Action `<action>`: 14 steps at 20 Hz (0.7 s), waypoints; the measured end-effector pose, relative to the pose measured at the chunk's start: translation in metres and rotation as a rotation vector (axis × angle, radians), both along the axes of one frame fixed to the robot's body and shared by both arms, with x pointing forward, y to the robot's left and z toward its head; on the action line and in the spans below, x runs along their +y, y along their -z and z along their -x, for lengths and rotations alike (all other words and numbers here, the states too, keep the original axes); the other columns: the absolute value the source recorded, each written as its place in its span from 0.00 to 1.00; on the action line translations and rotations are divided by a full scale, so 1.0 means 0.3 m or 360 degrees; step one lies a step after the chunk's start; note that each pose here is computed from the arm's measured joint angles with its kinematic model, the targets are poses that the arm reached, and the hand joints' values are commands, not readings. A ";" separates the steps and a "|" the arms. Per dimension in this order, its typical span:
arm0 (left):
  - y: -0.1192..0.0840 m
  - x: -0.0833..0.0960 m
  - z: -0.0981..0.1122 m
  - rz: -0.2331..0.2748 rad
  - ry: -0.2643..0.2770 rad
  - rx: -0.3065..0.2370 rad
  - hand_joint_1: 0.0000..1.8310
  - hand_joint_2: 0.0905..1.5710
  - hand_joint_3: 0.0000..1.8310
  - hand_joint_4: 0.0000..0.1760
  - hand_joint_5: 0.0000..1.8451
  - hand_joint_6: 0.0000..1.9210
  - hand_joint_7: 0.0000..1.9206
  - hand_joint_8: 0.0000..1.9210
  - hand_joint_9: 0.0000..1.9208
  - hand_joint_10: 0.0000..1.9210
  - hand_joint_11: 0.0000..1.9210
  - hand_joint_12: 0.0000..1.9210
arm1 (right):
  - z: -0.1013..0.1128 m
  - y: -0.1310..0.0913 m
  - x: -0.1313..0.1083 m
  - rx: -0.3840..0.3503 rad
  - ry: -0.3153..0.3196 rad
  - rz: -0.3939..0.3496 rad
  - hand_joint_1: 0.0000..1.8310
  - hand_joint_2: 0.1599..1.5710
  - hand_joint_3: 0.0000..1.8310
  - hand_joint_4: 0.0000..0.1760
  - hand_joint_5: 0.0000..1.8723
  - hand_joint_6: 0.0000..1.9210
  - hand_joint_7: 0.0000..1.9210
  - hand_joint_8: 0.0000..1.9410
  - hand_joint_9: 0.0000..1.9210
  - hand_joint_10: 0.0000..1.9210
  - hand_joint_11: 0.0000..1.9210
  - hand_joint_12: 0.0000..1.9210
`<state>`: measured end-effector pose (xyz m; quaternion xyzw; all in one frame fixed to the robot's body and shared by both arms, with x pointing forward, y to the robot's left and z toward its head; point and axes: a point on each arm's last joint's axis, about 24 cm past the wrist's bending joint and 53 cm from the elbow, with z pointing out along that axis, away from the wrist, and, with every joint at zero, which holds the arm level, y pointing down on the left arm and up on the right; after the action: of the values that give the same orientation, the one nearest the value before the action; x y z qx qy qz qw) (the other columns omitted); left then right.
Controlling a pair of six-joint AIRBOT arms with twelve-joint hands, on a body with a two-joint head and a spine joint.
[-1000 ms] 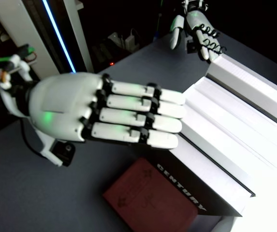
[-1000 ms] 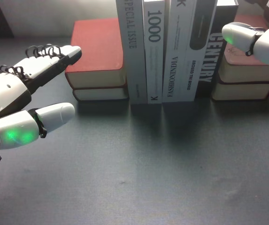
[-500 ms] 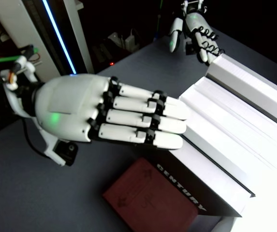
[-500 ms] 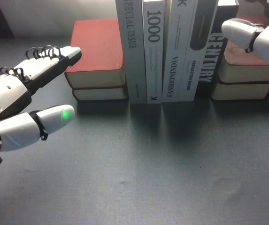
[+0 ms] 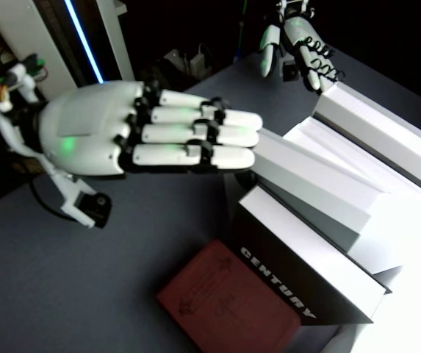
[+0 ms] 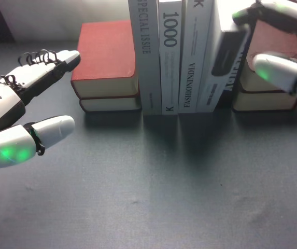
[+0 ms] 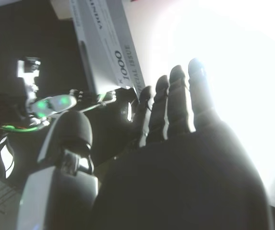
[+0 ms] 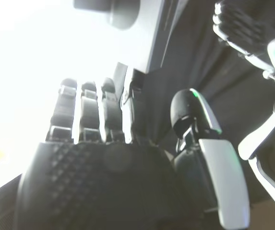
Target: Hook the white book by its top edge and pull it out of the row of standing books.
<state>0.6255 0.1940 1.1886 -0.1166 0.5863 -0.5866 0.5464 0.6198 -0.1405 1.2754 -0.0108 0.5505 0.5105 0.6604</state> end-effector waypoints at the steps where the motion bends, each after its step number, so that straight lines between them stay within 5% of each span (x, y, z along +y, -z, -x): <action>1: -0.003 0.005 0.001 0.0003 -0.0006 -0.0008 0.06 0.89 0.00 0.01 0.00 0.00 0.00 0.00 0.00 0.00 0.00 0.00 | 0.027 0.014 -0.001 0.0016 -0.0033 -0.0005 0.03 0.95 0.00 0.00 0.18 0.34 0.04 0.00 0.00 0.00 0.00 0.00; 4: -0.008 0.020 0.003 0.0010 -0.0028 -0.0012 0.08 0.90 0.00 0.00 0.00 0.00 0.00 0.00 0.00 0.00 0.00 0.00 | 0.109 0.079 0.011 0.0094 -0.0141 0.0002 0.07 0.94 0.00 0.00 0.22 0.30 0.06 0.01 0.00 0.00 0.00 0.00; 6: -0.011 0.027 0.003 0.0014 -0.0039 -0.0020 0.08 0.90 0.00 0.06 0.00 0.00 0.00 0.00 0.00 0.00 0.00 0.00 | 0.155 0.132 0.018 0.0175 -0.0208 -0.0005 0.06 0.93 0.00 0.00 0.23 0.25 0.07 0.00 0.00 0.00 0.00 0.01; 7: -0.014 0.030 0.003 0.0018 -0.0045 -0.0026 0.06 0.90 0.00 0.18 0.00 0.00 0.00 0.00 0.00 0.00 0.00 0.00 | 0.170 0.169 0.017 0.0242 -0.0238 -0.0006 0.08 0.93 0.00 0.00 0.23 0.20 0.08 0.00 0.01 0.00 0.01 0.01; 9: -0.017 0.033 0.004 0.0029 -0.0052 -0.0028 0.08 0.90 0.00 0.14 0.00 0.00 0.00 0.00 0.00 0.00 0.00 0.00 | 0.178 0.245 0.006 0.0377 -0.0248 0.0005 0.08 0.92 0.00 0.00 0.24 0.17 0.07 0.00 0.01 0.00 0.00 0.02; 10: -0.016 0.033 0.004 0.0028 -0.0053 -0.0027 0.14 0.90 0.00 0.00 0.00 0.00 0.00 0.00 0.00 0.00 0.00 0.00 | 0.178 0.277 0.009 0.0433 -0.0250 0.0003 0.08 0.92 0.00 0.00 0.23 0.14 0.08 0.00 0.03 0.01 0.00 0.08; 11: -0.018 0.031 0.005 0.0029 -0.0049 -0.0032 0.10 0.90 0.00 0.01 0.00 0.00 0.00 0.00 0.00 0.00 0.00 0.00 | 0.181 0.299 0.008 0.0486 -0.0258 -0.0032 0.10 0.90 0.00 0.00 0.23 0.13 0.11 0.00 0.07 0.03 0.00 0.32; 12: -0.020 0.030 0.007 0.0030 -0.0046 -0.0036 0.10 0.90 0.00 0.01 0.00 0.00 0.00 0.00 0.00 0.00 0.00 0.00 | 0.185 0.317 0.009 0.0523 -0.0272 -0.0054 0.10 0.90 0.00 0.00 0.23 0.13 0.11 0.00 0.07 0.03 0.00 0.32; 13: -0.019 0.031 0.006 0.0029 -0.0048 -0.0035 0.08 0.91 0.00 0.01 0.00 0.00 0.00 0.00 0.00 0.00 0.00 0.00 | 0.188 0.337 0.009 0.0559 -0.0283 -0.0058 0.14 0.88 0.00 0.00 0.23 0.13 0.14 0.01 0.12 0.05 0.00 0.61; 14: -0.019 0.034 0.005 0.0031 -0.0054 -0.0034 0.08 0.91 0.00 0.00 0.00 0.00 0.00 0.00 0.00 0.00 0.00 0.00 | 0.191 0.353 0.013 0.0588 -0.0288 -0.0053 0.15 0.87 0.00 0.00 0.23 0.12 0.16 0.01 0.14 0.06 0.00 0.70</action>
<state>0.6241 0.2041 1.1945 -0.1256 0.5727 -0.5842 0.5612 0.5626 -0.1367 1.1696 0.0447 0.6505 0.5701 0.4998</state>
